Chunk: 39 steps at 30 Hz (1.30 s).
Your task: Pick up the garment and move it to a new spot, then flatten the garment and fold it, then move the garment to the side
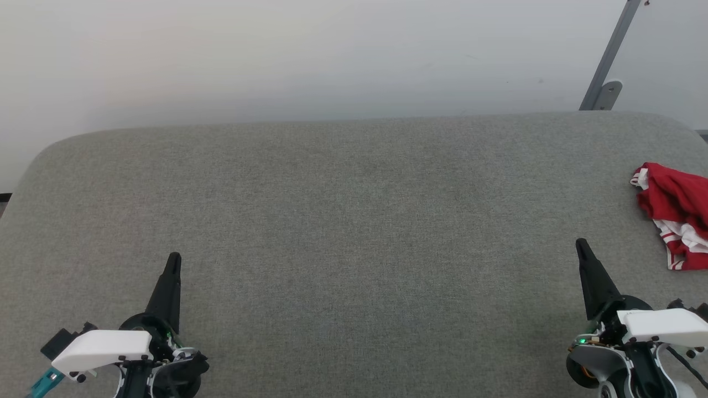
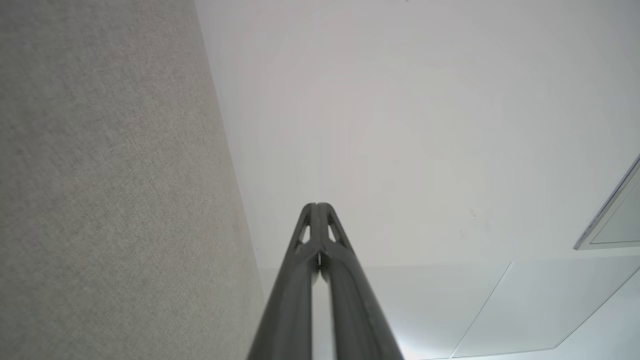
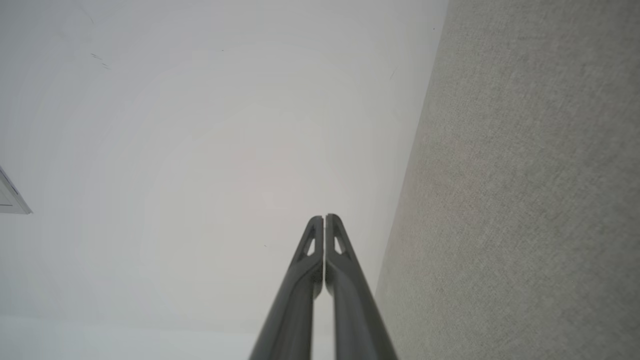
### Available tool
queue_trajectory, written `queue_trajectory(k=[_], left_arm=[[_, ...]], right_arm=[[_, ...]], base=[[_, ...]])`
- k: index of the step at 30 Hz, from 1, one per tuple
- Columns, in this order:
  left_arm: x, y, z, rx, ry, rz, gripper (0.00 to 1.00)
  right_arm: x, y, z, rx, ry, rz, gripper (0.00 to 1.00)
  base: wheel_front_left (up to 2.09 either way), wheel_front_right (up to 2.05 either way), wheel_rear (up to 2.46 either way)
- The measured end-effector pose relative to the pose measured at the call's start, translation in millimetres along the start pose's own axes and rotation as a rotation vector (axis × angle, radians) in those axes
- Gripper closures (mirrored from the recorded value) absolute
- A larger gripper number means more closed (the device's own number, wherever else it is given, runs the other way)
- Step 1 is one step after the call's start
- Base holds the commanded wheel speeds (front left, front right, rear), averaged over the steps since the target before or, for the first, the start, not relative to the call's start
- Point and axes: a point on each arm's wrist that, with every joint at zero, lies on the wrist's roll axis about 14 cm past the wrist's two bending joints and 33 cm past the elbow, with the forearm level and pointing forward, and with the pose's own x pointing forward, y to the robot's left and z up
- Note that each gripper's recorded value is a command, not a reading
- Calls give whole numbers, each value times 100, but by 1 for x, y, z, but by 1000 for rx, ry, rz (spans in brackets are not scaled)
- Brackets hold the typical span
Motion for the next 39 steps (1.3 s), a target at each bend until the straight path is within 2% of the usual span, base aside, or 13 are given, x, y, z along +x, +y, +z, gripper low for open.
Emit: queue_trajectory(k=[39], left_arm=[[0,0,0,0,0,0,100]], right_arm=[[0,0,0,0,0,0,100]], base=[[0,0,0]])
